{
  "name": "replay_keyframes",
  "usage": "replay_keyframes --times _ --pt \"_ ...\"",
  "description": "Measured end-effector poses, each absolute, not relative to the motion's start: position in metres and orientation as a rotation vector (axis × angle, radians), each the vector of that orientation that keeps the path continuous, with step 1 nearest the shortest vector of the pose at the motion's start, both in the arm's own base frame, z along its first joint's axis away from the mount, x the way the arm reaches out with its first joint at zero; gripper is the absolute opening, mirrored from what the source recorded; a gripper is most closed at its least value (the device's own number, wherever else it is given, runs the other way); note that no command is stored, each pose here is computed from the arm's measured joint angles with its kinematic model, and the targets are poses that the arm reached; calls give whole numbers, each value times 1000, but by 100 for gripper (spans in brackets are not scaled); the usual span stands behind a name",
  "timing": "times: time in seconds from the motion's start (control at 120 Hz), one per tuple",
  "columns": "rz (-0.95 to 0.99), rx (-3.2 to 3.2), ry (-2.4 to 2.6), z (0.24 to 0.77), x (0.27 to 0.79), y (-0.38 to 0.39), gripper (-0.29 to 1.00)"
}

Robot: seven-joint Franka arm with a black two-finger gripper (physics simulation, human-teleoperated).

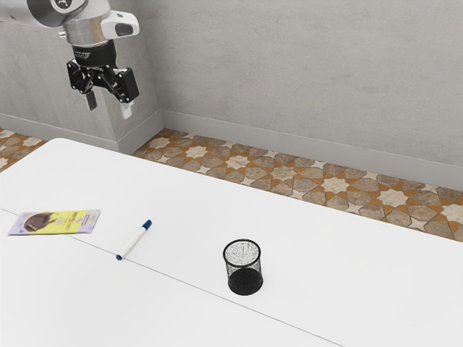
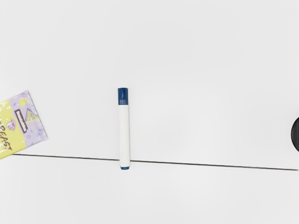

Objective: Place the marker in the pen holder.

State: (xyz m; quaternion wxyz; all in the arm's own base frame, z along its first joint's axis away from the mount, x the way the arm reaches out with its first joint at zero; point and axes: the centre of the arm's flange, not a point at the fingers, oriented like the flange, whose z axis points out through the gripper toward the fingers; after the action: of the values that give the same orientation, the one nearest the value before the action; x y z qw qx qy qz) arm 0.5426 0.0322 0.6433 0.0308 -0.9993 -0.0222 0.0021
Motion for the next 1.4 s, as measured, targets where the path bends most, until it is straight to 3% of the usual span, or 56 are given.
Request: replay_keyframes --times 0.325,0.367,0.483,0.658,0.825,1.075,1.4 --pt "28 -3075 -74 636 538 33 70" --pt "108 -3073 -71 600 538 33 70" --pt "391 -3056 -96 433 533 45 70" --pt "408 -3044 -244 306 562 95 70" --pt "260 -3073 -277 284 600 108 70" --pt "207 -3098 -301 249 613 129 70" --pt "170 -3129 -288 248 616 120 27"
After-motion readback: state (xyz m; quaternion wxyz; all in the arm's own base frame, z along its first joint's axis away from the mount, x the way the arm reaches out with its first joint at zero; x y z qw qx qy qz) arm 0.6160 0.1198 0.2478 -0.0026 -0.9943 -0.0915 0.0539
